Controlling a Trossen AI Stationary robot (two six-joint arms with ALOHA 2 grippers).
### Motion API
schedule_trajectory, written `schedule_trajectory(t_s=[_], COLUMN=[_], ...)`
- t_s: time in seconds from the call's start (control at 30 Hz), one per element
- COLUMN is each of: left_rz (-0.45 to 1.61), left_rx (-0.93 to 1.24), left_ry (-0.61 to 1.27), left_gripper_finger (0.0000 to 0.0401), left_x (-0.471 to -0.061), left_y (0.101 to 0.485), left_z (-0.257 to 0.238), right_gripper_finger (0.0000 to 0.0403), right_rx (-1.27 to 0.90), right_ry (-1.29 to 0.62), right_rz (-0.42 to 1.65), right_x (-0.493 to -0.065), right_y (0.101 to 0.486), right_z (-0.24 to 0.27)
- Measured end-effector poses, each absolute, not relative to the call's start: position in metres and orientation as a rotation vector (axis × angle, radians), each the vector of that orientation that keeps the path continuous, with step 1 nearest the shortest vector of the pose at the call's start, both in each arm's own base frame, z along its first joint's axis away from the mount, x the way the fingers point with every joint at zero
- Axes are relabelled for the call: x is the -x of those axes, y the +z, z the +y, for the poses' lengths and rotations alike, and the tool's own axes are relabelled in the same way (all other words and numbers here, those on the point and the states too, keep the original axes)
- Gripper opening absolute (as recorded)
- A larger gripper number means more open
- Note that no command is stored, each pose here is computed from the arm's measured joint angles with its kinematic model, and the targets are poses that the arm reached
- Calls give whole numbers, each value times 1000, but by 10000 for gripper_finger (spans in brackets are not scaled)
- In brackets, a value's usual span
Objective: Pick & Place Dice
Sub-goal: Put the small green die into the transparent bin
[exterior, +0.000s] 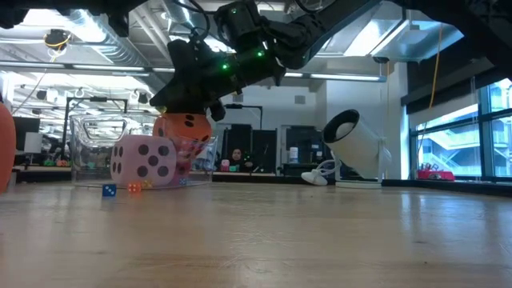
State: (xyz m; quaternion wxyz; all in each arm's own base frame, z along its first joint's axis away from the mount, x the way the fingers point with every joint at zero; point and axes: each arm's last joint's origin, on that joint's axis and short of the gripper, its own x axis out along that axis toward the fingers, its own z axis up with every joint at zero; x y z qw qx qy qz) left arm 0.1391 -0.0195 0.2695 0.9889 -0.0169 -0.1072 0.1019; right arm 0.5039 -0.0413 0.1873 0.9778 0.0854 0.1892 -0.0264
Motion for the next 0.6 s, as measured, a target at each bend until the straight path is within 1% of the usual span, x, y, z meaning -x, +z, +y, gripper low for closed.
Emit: schedule_trajectory(t_s=[0.33,0.43,0.6], left_rz=[-231,-262,-267], left_rx=[19,20,23], left_ry=[209,209,207], left_gripper_finger=[4,4,4], left_x=[-138,-135,-129], left_y=[271,275,276], left_z=[-19,-19,-17], right_gripper_finger=[129,129,130], right_rx=[-132,-120,-109], right_ry=[-56,-54,-9], right_rz=[382,372,439], right_x=[-505,-513,-528], right_y=[192,199,189], right_z=[-47,-48,-47])
